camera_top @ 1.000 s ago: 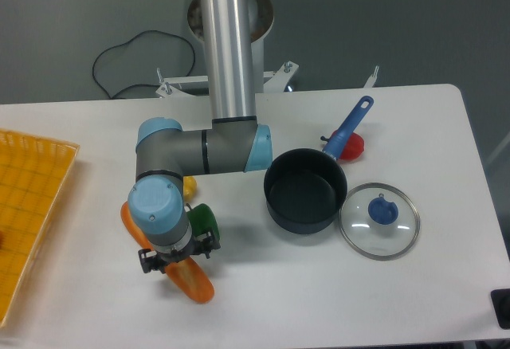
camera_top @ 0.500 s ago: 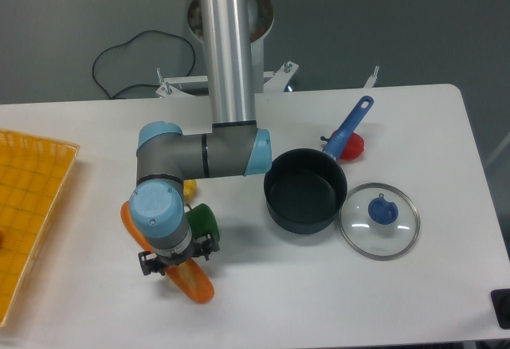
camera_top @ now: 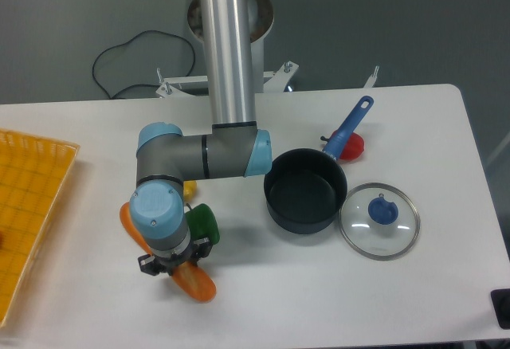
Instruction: Pick up the long bread
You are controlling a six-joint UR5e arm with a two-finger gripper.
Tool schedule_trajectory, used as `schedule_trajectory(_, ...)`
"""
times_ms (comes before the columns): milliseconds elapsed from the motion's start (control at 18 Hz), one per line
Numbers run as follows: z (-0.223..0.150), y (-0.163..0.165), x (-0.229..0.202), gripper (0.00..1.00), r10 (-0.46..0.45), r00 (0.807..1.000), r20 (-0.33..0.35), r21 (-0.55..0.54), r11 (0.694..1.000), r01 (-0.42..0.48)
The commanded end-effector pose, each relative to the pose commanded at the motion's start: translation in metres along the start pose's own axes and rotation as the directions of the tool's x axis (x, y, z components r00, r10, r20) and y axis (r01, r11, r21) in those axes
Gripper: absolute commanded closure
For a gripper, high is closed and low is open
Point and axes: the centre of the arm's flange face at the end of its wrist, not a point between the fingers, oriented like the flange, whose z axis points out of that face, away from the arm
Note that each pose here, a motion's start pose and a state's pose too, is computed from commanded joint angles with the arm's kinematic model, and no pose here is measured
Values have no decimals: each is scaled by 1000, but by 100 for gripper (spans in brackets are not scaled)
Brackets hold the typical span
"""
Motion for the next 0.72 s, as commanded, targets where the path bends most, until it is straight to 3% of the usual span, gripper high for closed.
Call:
schedule_trajectory(111,0,0,0,85,0,1000,-1,0,1000,0)
schedule_trajectory(389,-6,-1,-1,87,0,1000,-7,8,1000,0)
schedule_trajectory(722,-46,0,0,91,24,999,-21,61,998,-22)
